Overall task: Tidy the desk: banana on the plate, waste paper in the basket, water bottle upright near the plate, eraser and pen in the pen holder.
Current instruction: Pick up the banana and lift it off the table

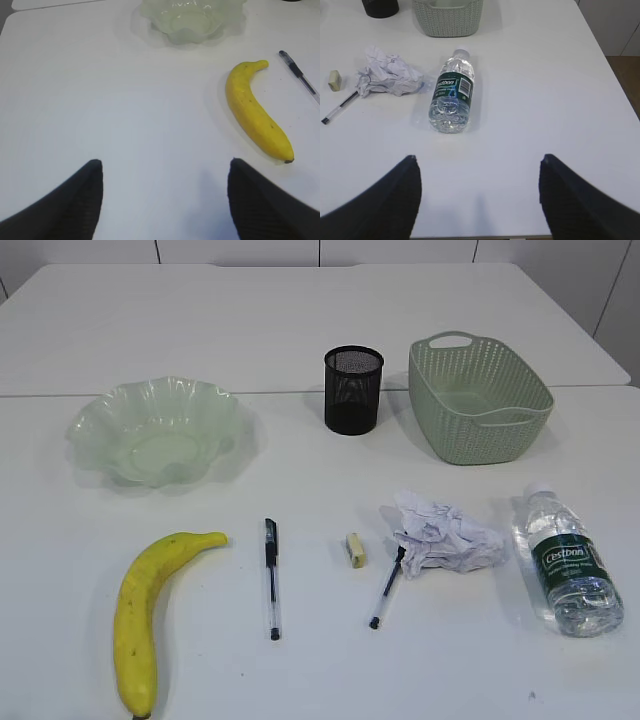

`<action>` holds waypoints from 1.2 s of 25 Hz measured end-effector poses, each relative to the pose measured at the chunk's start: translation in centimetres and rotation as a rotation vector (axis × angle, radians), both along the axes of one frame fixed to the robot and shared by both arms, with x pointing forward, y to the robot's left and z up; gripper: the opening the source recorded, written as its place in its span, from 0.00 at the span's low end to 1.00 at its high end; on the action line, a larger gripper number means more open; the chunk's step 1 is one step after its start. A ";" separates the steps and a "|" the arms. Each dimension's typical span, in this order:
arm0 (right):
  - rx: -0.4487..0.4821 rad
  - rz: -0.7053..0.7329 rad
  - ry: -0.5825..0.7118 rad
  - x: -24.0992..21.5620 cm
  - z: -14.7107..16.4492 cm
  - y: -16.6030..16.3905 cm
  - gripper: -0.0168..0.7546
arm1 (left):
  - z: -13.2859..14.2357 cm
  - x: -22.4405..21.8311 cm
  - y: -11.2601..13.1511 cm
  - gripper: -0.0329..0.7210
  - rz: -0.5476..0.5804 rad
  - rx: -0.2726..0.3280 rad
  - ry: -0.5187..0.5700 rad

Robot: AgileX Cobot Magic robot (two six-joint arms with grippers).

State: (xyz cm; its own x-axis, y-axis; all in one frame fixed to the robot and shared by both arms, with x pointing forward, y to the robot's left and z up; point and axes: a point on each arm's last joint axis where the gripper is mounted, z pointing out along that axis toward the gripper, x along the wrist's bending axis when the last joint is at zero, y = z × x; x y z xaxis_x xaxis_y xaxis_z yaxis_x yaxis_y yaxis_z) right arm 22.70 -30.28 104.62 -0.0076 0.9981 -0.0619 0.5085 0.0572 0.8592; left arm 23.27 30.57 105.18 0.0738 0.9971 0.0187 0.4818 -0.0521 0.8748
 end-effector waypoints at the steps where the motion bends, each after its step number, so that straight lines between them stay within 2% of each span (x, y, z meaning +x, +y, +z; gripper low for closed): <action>1: 0.000 0.000 0.000 0.0 0.0 0.0 0.74 | 0.0 0.0 0.0 0.77 0.000 0.000 0.000; 30: 0.000 0.000 0.000 0.0 0.0 0.0 0.74 | 0.0 0.0 0.0 0.77 0.000 0.000 0.000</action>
State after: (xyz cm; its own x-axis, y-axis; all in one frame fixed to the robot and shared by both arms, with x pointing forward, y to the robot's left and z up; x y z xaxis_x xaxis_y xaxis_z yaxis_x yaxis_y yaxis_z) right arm 22.70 -30.28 104.62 -0.0076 0.9981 -0.0619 0.5085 0.0572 0.8592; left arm 23.27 30.57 105.18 0.0738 0.9971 0.0187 0.4818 -0.0521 0.8748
